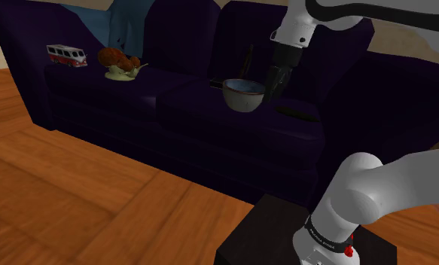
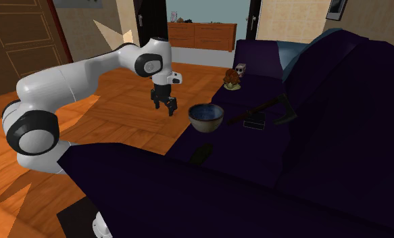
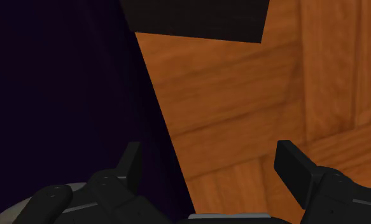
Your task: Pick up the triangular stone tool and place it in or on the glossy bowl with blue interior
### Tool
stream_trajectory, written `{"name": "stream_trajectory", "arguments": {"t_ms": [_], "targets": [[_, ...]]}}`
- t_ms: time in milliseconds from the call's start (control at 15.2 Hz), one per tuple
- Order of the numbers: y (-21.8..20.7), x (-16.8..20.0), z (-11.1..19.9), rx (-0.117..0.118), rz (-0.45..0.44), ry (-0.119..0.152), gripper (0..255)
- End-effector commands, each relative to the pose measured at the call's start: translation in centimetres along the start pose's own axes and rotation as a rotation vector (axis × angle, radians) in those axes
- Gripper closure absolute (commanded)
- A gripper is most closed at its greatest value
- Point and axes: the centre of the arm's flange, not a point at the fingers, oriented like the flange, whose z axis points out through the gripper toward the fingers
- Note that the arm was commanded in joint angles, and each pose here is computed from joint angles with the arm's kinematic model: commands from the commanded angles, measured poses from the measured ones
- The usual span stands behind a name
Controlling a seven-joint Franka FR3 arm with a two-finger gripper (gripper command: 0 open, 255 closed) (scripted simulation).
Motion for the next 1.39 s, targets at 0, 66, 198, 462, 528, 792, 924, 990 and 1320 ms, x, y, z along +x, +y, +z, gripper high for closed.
{"name": "stream_trajectory", "arguments": {"t_ms": [0, 66, 198, 462, 528, 792, 924, 990, 1320], "targets": [[0.0, 0.0, 0.0, 0.0, 0.0, 0.0, 0], [1.1, -0.5, 0.3, -0.006, -0.013, -0.002, 0], [3.3, -1.5, 0.8, -0.017, -0.038, -0.007, 0], [7.7, -3.3, 1.7, -0.039, -0.09, -0.016, 0], [8.9, -3.8, 1.9, -0.045, -0.102, -0.018, 0], [13.5, -5.3, 2.7, -0.067, -0.153, -0.027, 0], [15.8, -6.0, 3.0, -0.078, -0.179, -0.031, 0], [17.0, -6.3, 3.2, -0.084, -0.192, -0.033, 0], [22.9, -7.7, 3.9, -0.112, -0.256, -0.044, 0]]}}
